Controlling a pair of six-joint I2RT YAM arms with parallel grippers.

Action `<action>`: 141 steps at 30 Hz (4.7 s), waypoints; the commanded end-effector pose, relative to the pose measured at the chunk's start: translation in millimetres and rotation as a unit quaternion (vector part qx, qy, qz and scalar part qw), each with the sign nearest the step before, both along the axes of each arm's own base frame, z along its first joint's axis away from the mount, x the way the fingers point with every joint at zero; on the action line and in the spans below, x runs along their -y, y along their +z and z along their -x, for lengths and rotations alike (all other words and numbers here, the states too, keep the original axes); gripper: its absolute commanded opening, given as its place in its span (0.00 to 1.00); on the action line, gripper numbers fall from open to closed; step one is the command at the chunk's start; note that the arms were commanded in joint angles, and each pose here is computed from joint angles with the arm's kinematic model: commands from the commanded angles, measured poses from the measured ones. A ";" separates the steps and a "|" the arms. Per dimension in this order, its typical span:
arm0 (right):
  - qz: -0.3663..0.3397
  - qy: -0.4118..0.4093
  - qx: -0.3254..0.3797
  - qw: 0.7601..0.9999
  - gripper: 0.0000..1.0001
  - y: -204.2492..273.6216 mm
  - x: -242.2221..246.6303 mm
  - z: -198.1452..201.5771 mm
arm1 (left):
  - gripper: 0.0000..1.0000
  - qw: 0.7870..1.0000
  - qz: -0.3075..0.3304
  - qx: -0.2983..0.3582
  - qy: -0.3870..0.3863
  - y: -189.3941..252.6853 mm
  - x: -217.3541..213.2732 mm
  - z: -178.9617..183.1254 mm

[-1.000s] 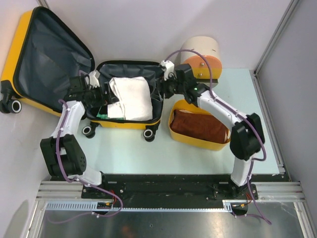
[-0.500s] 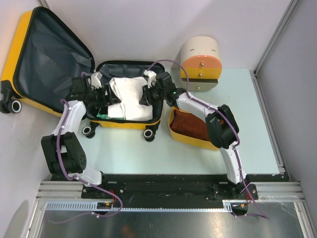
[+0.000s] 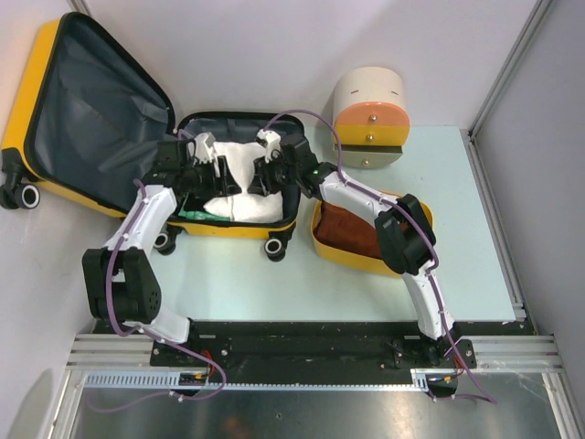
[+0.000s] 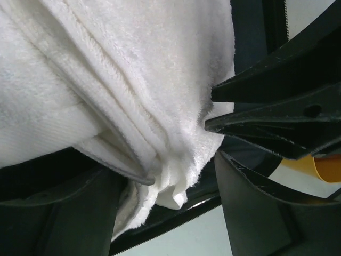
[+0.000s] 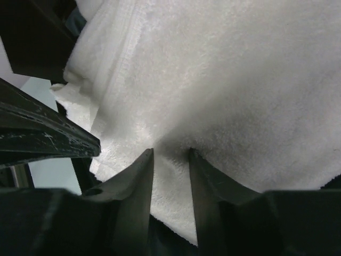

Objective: Open, take out, and arrange the luggage

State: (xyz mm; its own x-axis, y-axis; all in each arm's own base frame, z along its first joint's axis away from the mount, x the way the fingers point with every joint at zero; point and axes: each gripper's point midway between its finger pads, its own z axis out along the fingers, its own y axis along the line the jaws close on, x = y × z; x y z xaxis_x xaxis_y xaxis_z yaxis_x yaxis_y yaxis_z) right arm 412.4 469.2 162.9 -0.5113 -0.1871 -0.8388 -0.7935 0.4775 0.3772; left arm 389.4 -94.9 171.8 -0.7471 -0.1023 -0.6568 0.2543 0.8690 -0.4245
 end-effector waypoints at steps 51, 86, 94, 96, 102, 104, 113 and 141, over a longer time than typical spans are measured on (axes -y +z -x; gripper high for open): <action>0.028 0.014 0.085 0.996 0.79 28.0 -63.6 60.7 | 0.45 0.988 0.130 -0.006 0.088 -7.1 -67.8 29.2; 0.051 -0.097 0.173 0.979 0.00 51.1 -29.9 8.1 | 0.49 0.981 0.164 0.104 -0.013 111.7 1.7 22.7; 0.065 0.065 0.287 0.953 0.00 94.4 -20.4 35.7 | 1.00 0.979 0.105 0.173 0.021 134.4 -51.3 3.0; 0.066 0.085 0.307 0.946 0.00 101.6 -18.9 39.1 | 1.00 0.981 0.110 0.160 0.025 126.6 -50.8 2.6; 0.072 0.144 0.353 0.921 0.00 114.9 -11.5 52.2 | 1.00 0.983 0.089 0.159 0.024 115.6 -54.7 -4.8; 0.061 0.151 0.369 0.915 0.00 133.0 -7.2 50.8 | 1.00 0.980 0.063 0.188 -0.004 121.5 -55.0 -4.1; 0.052 0.153 0.404 0.901 0.00 202.5 49.9 46.2 | 1.00 0.968 0.042 0.246 -0.018 157.2 -66.1 3.1; 0.174 0.002 0.444 0.879 0.00 247.0 255.7 23.5 | 1.00 0.946 0.082 0.223 -0.221 136.2 83.3 35.5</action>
